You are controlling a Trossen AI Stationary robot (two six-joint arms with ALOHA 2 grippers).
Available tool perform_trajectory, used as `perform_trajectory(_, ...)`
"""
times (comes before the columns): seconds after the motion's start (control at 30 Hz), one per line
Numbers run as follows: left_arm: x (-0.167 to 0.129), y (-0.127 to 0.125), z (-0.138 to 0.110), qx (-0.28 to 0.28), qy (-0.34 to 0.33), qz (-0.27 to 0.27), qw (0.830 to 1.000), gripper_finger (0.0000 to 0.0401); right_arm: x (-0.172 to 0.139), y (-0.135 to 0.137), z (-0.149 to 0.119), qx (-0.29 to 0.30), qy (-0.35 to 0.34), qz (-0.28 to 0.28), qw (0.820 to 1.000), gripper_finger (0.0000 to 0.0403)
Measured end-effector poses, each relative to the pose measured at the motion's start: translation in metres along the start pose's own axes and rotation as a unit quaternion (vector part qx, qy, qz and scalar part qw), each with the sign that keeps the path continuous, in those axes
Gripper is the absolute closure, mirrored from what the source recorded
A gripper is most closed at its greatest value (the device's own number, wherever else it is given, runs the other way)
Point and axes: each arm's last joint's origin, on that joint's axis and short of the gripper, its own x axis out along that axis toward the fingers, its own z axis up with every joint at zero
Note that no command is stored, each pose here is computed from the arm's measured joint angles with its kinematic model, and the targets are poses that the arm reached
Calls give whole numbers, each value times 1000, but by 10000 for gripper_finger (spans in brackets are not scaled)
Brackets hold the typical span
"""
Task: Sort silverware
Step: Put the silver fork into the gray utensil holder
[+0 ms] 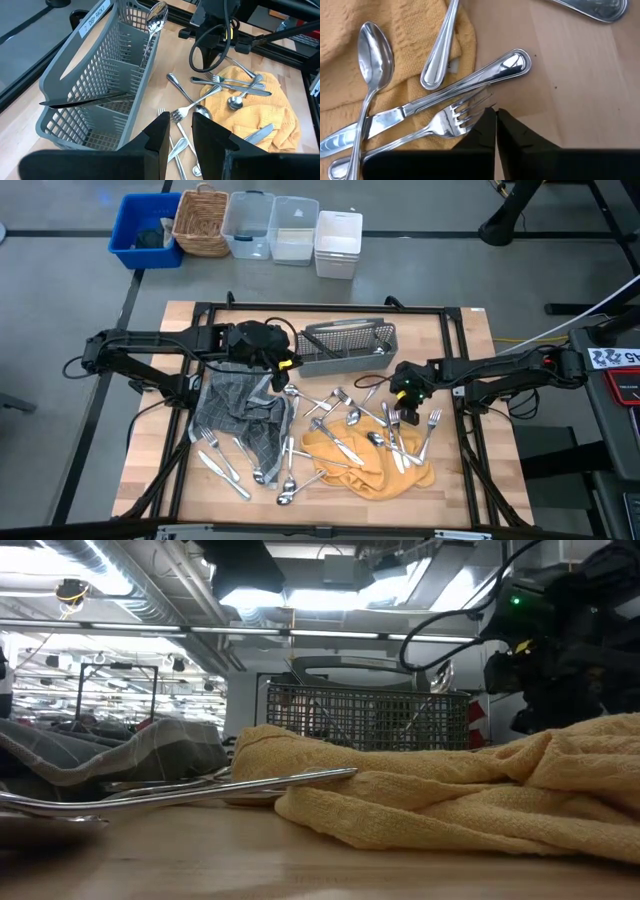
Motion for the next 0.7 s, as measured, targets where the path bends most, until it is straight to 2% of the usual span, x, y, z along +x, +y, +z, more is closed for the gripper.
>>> perform_trajectory(0.5, 0, 0, 0, 0, 0, 0, 1000, 329, -3, 0, -1, 34, 21, -8, 999, 401)
perform_trajectory(0.7, 0, 0, 0, 0, 0, 0, 1000, 329, -17, 6, 9, 18, 36, -30, 999, 402)
